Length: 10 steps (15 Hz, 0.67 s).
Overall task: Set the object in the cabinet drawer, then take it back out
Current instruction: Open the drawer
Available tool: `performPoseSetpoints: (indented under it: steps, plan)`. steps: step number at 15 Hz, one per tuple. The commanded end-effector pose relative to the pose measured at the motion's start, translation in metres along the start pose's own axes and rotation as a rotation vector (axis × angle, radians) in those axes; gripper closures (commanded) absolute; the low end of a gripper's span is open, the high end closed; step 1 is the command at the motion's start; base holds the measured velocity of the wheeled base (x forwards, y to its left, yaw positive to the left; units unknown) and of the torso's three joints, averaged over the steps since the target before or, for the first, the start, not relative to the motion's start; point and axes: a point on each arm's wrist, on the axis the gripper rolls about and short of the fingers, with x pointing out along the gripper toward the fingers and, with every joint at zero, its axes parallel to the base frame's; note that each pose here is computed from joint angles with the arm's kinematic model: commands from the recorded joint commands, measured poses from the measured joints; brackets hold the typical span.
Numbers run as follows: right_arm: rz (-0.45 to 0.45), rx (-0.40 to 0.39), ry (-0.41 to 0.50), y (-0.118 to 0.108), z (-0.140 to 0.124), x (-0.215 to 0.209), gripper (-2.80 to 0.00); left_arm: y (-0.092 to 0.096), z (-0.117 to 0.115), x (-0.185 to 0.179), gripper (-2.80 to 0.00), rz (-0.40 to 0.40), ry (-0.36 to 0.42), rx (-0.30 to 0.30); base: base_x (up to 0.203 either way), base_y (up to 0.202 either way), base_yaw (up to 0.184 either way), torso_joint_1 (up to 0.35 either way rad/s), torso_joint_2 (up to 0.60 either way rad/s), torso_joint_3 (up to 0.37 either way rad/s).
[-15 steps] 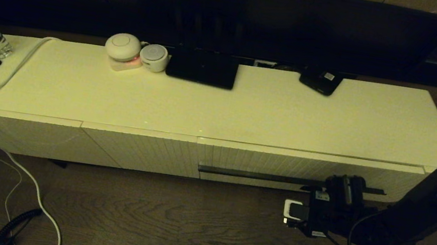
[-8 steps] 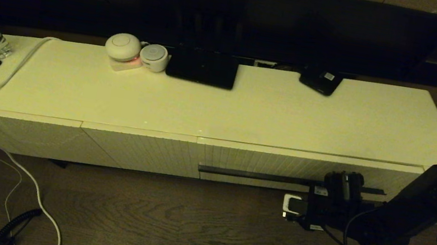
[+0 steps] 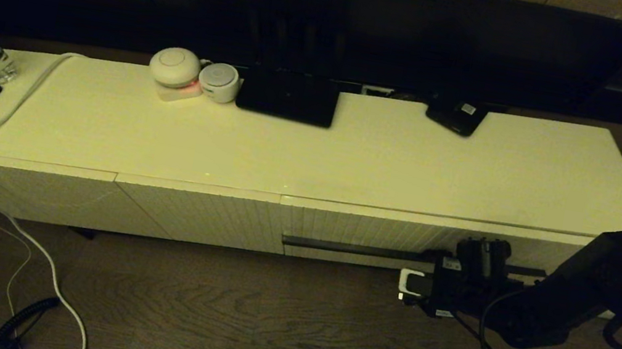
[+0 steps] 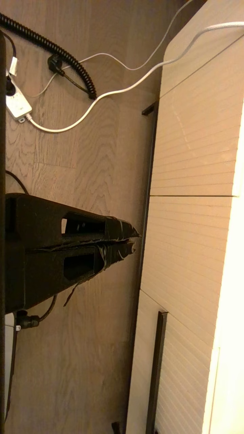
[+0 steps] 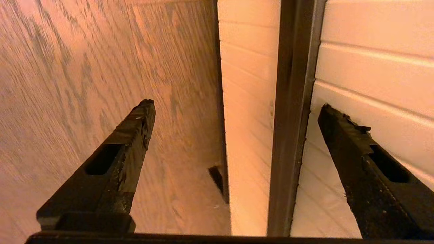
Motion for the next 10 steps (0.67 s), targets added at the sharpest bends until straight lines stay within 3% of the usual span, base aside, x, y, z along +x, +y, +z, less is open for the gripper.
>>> performPoseSetpoints:
  steps: [1, 10]
  plan:
    - [-0.018, -0.017, 0.0, -0.002, -0.002, 0.007, -2.8, 0.0, 0.0, 0.0, 0.0, 0.0, -0.003, -0.001, 0.0, 0.0, 0.0, 0.0, 0.0, 0.0]
    - [0.026, -0.013, 0.012, 0.012, -0.007, 0.012, -2.8, 0.0, 0.0, 0.0, 0.0, 0.0, -0.003, -0.001, 0.0, 0.0, 0.0, 0.0, 0.0, 0.0]
